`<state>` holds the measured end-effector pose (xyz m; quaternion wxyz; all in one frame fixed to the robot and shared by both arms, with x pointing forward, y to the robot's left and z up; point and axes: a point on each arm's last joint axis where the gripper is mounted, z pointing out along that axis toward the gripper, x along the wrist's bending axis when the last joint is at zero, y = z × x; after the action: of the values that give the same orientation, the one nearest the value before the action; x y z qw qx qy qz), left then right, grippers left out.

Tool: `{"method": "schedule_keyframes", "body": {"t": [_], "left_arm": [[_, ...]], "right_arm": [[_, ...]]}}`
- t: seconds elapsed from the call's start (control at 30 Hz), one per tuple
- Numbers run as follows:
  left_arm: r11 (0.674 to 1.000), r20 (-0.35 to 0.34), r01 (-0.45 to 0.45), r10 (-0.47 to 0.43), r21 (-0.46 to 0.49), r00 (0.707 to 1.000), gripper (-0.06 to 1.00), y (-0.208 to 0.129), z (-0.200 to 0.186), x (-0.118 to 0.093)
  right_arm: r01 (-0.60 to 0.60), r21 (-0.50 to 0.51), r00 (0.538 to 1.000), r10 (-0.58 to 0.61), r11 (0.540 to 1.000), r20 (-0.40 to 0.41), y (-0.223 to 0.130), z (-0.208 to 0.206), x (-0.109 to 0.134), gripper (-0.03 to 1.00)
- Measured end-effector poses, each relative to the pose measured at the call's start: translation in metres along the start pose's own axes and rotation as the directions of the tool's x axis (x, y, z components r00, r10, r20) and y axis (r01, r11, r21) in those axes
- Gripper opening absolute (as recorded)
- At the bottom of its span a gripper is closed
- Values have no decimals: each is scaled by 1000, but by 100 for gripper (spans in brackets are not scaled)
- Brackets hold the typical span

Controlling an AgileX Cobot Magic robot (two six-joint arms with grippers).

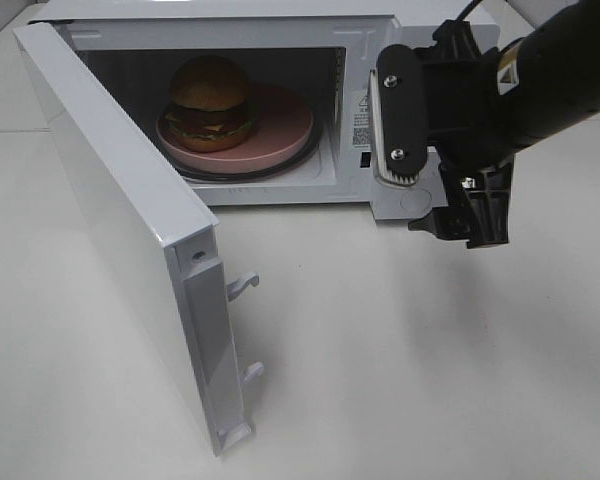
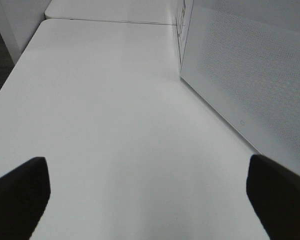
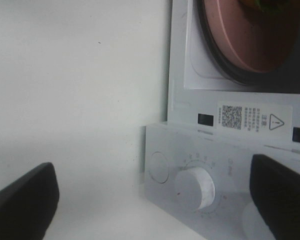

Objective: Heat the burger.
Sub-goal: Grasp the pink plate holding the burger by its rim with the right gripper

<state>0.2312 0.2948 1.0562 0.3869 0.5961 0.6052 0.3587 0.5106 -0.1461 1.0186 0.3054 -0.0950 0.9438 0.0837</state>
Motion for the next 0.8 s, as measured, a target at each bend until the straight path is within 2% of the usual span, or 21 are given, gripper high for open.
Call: {"method": "schedule_keyframes", "body": {"t": [0.43,0.73,0.8], "left_arm": [[1000,0,0,0,0,1000,99,0,0,0],[1000,0,0,0,0,1000,99,0,0,0],[1000,0,0,0,0,1000,99,0,0,0]], "right_arm": [[59,-6,998,-59,998,-25,33,43,-20,94],[73,-3,997,-73,997,-9,53,70,-32,93],[76,1,997,-76,997,-17,58,87,-36,92]]}}
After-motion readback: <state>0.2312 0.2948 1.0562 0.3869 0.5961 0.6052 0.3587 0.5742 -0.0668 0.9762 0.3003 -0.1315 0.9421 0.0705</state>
